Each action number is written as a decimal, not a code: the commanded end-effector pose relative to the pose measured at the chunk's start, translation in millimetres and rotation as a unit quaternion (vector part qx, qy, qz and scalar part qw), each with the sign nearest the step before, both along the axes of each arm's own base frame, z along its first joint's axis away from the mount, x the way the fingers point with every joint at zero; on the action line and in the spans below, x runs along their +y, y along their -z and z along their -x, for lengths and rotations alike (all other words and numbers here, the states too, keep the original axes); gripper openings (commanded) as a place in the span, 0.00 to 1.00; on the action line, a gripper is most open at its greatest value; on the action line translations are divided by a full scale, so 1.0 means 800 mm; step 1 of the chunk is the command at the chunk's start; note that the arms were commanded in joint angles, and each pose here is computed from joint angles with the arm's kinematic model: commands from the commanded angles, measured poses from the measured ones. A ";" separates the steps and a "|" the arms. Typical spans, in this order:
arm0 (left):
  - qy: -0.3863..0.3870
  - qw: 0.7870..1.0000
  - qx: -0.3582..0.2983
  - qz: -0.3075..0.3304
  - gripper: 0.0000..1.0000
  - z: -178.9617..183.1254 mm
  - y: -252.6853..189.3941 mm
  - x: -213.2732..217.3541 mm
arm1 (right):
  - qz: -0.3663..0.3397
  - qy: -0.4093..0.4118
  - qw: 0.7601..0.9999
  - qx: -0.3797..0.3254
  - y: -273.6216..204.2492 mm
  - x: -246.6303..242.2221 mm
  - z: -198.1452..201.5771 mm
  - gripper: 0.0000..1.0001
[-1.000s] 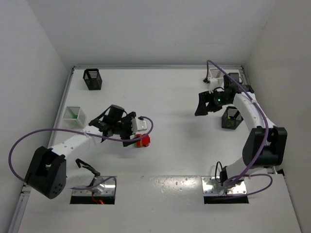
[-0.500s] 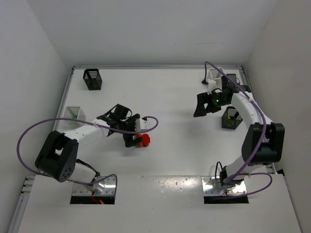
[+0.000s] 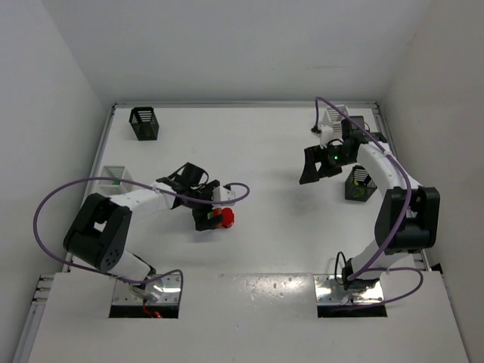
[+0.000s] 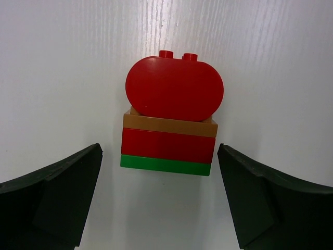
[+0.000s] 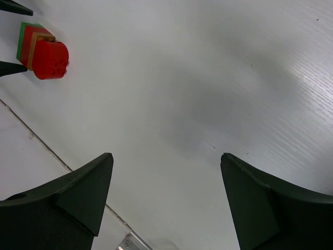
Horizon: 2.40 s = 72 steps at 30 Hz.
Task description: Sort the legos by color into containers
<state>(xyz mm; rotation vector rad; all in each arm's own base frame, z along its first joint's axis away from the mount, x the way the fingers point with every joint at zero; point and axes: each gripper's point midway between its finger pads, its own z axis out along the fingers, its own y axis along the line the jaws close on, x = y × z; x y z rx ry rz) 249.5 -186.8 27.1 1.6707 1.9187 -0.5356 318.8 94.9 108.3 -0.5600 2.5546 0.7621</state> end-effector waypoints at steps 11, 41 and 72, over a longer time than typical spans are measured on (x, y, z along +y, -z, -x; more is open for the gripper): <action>0.044 0.999 -0.018 0.003 1.00 -0.002 -0.001 -0.015 | -0.008 0.000 1.000 -0.012 0.000 0.005 -0.006 0.84; -0.068 0.991 -0.008 0.116 0.32 0.002 -0.108 -0.089 | -0.278 0.023 0.956 0.092 -0.029 0.154 -0.003 0.84; -0.095 0.987 -0.019 0.126 0.26 0.010 -0.124 -0.081 | -0.324 -0.089 0.926 0.170 -0.036 0.244 0.025 0.04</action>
